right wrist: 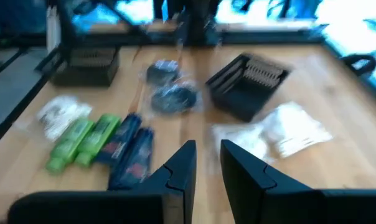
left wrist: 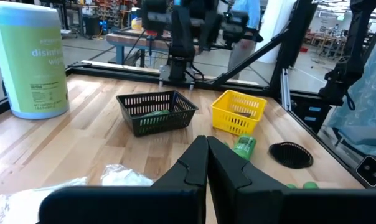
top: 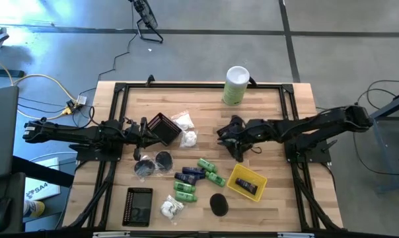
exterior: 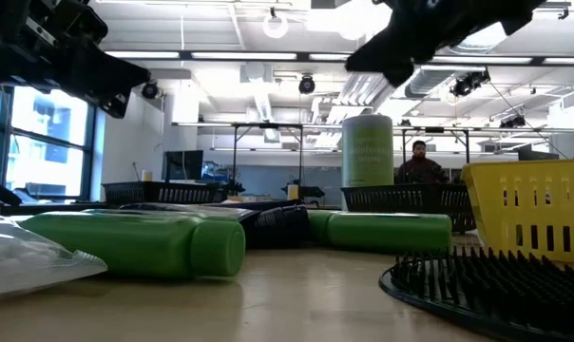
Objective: Pick & Place Travel size toiletries
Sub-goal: Put the hairbrush into the top left black bin
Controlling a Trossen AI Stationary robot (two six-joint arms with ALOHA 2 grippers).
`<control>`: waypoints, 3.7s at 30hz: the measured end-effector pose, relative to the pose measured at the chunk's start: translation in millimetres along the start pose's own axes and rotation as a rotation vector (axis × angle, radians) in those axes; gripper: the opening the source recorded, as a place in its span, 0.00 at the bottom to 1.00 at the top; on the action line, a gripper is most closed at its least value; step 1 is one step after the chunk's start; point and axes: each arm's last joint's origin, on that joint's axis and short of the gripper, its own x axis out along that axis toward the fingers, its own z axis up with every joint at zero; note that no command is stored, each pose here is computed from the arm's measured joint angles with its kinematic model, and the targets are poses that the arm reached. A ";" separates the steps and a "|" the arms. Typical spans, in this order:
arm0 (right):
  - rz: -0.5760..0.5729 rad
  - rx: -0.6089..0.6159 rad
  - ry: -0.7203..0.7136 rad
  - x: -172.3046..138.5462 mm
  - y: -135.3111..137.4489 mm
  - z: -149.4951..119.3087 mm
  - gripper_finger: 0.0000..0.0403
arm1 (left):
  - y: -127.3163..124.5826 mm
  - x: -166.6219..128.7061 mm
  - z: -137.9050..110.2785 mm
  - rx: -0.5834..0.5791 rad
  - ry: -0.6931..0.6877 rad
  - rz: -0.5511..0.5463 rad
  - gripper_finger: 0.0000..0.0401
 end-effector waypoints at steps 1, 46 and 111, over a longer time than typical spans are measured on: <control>-0.014 0.000 -0.008 -5.3 -2.3 0.9 0.16 | 0.0 0.0 -0.1 0.000 0.001 0.000 0.00; -0.163 0.133 -0.246 -125.8 -26.2 -79.8 0.16 | -0.2 -0.1 3.0 0.002 -0.033 0.003 0.00; -0.353 -0.064 -0.492 -117.4 -31.1 -91.8 0.16 | -98.6 128.6 36.1 -0.116 0.989 0.556 0.00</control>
